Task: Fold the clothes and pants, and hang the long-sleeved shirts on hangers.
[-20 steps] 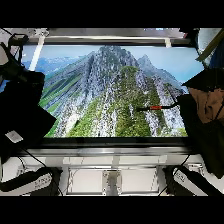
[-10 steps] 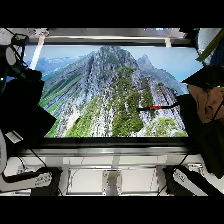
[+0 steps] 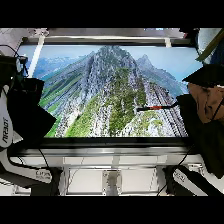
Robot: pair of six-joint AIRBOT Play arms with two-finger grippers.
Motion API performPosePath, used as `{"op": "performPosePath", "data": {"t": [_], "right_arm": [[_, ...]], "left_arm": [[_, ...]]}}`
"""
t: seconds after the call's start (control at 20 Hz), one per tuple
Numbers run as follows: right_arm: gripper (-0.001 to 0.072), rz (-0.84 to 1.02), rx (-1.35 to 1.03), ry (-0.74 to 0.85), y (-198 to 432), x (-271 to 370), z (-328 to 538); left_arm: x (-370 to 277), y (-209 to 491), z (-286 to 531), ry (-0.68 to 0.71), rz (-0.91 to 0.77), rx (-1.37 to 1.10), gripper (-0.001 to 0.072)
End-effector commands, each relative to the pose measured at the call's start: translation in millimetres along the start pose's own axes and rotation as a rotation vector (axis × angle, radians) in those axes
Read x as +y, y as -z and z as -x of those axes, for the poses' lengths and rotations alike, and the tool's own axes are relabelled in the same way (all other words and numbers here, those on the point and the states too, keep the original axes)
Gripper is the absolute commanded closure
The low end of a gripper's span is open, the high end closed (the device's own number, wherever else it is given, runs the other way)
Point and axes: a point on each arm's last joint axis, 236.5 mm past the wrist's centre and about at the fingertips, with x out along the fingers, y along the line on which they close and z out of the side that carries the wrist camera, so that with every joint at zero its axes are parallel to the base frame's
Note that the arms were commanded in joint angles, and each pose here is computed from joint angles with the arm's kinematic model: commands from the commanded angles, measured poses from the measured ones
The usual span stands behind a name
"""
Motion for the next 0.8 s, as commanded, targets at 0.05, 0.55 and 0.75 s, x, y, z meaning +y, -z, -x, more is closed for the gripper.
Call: {"op": "performPosePath", "data": {"t": [0.05, 0.55, 0.75], "right_arm": [[0.0694, -0.002, -0.006, 0.014, -1.5, -3.1, 0.1], [0.0693, -0.006, -0.036, 0.041, -8.5, -9.6, 0.3], [0.0693, -0.007, -0.04, 0.045, -9.5, -10.4, 0.4]], "left_arm": [[4.1, 9.4, -33.3, -0.003, 0.003, 0.075, 0.069], [42.8, 12.7, -66.9, -0.065, 0.019, 0.082, 0.0008], [41.4, 20.7, -96.0, -0.047, 0.03, 0.126, 0.0008]]}}
